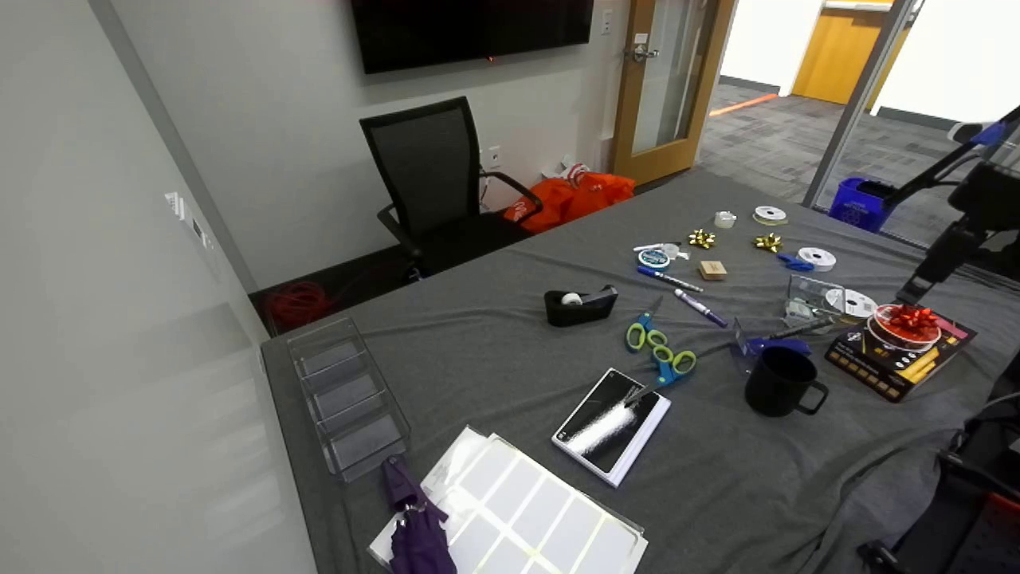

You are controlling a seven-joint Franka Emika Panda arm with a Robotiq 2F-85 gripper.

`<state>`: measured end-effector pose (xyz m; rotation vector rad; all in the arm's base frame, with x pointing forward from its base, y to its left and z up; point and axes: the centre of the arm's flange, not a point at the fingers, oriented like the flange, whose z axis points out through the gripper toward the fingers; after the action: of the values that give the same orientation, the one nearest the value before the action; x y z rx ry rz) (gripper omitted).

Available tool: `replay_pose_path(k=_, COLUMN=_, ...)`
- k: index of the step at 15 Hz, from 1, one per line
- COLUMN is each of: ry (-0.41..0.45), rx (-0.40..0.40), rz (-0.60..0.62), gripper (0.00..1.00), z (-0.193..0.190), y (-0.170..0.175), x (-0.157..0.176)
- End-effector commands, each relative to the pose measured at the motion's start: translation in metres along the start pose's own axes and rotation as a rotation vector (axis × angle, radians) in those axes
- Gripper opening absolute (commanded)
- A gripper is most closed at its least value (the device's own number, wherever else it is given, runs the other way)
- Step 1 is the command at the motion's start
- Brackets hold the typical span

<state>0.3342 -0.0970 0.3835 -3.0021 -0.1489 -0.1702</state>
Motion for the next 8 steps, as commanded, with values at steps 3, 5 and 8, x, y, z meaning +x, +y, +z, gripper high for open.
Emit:
replay_pose_path(k=3, ry=-0.002, rx=0.000, rz=0.001, gripper=1.00, z=0.001, y=0.000, x=0.000)
replay_pose_path(k=5, ry=0.004, rx=-0.018, rz=-0.024, gripper=1.00, z=0.019, y=0.000, x=0.007)
replay_pose_path(k=8, ry=-0.008, rx=-0.005, rz=-0.082, gripper=1.00, z=0.055, y=0.005, x=0.014)
